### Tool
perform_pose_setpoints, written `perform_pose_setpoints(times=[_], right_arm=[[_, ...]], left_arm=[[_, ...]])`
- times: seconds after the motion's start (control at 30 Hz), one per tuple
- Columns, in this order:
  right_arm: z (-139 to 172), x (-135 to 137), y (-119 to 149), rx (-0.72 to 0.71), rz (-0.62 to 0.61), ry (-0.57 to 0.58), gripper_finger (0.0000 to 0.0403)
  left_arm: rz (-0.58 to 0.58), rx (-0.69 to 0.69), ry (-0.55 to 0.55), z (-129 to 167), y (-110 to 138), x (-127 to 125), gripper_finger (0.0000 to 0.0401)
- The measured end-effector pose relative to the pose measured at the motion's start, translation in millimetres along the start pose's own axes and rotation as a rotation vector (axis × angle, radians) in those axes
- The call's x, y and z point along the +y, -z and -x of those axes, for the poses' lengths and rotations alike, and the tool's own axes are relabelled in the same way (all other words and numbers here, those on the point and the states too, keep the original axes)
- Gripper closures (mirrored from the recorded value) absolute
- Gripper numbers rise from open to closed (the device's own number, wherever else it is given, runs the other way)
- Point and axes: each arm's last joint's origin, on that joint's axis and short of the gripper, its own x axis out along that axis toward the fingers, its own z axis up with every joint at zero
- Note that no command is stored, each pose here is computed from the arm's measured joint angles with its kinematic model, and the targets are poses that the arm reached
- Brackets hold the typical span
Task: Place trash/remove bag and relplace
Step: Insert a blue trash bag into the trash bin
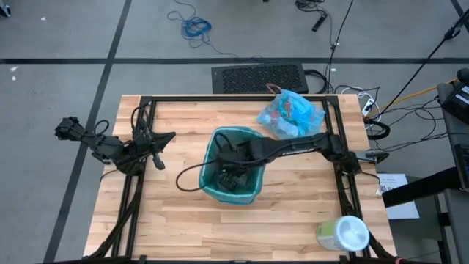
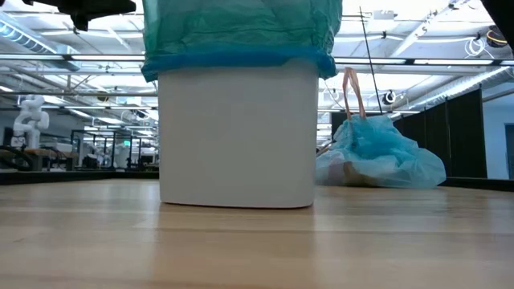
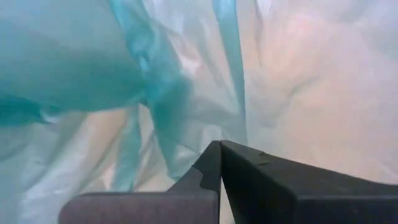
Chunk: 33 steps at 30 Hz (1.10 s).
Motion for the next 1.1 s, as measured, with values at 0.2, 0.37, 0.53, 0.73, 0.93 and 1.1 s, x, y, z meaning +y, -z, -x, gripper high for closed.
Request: perform_pose_setpoints(times=[0.2,0.37,0.53,0.73,0.93,1.1], right_arm=[[9,1,-4,-0.047,0.002,-0.047,0.0403],[11,3,-7,-0.09,-0.003,-0.077,0.0403],[1,5,-9,-0.081,0.019,-0.067,0.0403],[2,11,-8,-0.095,0.109,-0.102,0.0403],[34,16,-1,-0.169,0.25,-0.16,0.0403],[57,12,1,-0.233,0.402,-0.176,0.0403]], left_arm=[[0.001,0.0,0.0,0,0,0,0.0401],[0.001,0.0,-0.001,0,0,0,0.0401],[0.001,0.0,0.0,0,0,0,0.0401],[0.001,0.0,0.0,0,0,0,0.0401],[0.0,0.0,0.0,0,0,0,0.0401],[0.0,0.0,0.0,0,0,0,0.0401]])
